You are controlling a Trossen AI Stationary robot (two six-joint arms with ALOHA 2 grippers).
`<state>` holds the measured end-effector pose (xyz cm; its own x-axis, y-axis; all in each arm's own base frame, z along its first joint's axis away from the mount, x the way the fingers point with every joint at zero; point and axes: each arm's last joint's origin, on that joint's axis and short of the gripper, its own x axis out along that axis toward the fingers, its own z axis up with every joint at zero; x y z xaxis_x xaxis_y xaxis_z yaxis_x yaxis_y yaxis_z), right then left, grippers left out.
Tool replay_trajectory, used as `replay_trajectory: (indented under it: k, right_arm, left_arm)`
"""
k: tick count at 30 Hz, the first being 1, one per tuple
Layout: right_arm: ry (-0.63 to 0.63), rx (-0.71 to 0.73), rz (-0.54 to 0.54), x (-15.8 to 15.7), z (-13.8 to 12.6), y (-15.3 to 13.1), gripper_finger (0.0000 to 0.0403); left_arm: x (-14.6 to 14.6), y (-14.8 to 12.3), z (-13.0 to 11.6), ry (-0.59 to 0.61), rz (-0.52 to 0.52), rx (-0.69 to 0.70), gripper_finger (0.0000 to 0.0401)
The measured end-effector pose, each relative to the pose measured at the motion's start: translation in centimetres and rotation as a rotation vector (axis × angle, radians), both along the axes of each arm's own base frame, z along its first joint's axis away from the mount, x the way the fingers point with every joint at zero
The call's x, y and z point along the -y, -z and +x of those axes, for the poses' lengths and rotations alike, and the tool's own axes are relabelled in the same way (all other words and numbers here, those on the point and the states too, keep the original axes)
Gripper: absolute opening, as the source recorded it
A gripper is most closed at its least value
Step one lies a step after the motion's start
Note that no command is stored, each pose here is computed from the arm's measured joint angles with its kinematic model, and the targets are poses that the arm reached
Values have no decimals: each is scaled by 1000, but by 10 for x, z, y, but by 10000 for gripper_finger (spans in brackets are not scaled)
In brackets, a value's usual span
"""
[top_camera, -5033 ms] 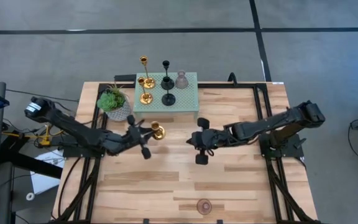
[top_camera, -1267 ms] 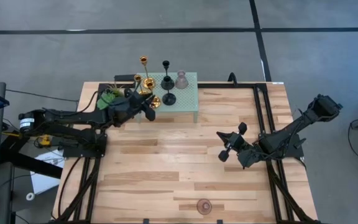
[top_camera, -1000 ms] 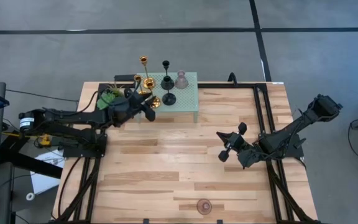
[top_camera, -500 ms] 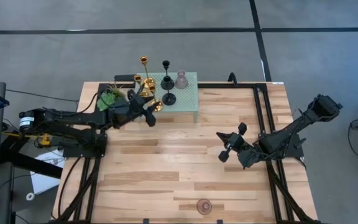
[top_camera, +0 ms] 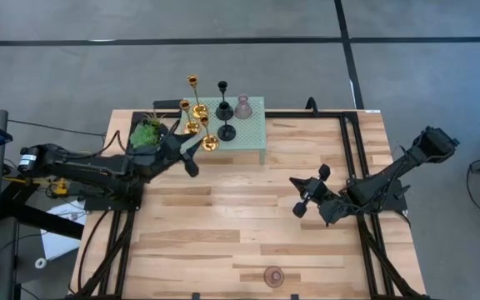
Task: Pick & Place candle stick holders
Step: Put the golden candle holder on the shelf
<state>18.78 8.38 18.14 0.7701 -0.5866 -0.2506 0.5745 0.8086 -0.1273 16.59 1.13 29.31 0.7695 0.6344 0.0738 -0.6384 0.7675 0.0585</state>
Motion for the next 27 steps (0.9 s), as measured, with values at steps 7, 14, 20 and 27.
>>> replay_trajectory:
  k: [7,14,20,27]
  right_arm:
    - [0,4,2,0,0,0,0]
    - [0,13,8,0,1,-1,0]
    - [-1,13,7,0,1,-1,0]
    - [-1,12,7,0,1,-1,0]
  left_arm:
    - [13,4,4,91,2,-28,119]
    - [11,20,22,77,-14,-115,23]
    - [7,34,35,49,-48,-162,7]
    - [0,40,41,50,-95,-162,5]
